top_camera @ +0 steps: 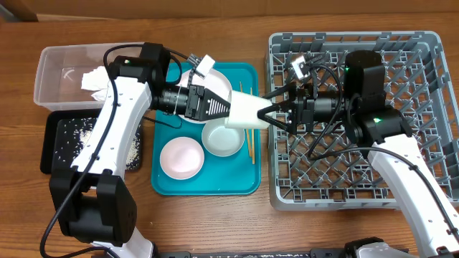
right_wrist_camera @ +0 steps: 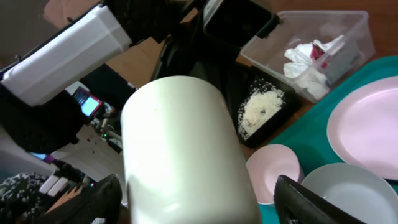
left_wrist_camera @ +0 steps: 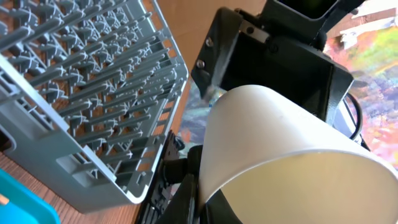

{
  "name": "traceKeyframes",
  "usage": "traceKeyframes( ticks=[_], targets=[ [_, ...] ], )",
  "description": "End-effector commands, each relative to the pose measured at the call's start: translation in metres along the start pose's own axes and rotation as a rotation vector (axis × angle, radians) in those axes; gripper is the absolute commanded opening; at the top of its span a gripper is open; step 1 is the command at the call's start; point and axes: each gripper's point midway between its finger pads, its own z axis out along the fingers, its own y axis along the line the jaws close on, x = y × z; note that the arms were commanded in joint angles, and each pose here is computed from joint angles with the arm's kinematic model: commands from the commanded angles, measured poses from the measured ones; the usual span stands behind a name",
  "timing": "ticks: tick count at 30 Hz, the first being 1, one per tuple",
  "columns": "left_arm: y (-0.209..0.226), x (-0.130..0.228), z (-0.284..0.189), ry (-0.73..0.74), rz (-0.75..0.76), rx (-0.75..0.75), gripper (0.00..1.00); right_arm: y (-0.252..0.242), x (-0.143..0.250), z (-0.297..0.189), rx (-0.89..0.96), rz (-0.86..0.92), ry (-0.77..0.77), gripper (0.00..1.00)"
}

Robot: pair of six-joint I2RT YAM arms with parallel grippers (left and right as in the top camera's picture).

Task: Sort waste into correct bins and load items into the dishwasher
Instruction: 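Release cup from left gripper and carry it right over the rack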

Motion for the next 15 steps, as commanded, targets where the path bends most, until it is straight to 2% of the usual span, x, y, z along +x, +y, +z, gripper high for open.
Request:
traceKeyframes(
  ticks=[1,11,15],
  targets=[
    [-0.017,-0.01,-0.002,-0.033,0.077,0.062,0.04,0.015,-0.002,0.002,-0.072,-0.029,0.014,0.76],
    [-0.018,-0.011,-0.002,-0.037,0.089,0.07,0.04,0.027,-0.005,0.019,-0.098,-0.096,0.02,0.59],
    [-0.018,-0.012,-0.002,-0.038,0.093,0.07,0.04,0.027,-0.005,0.024,-0.085,-0.102,0.021,0.76]
  ],
)
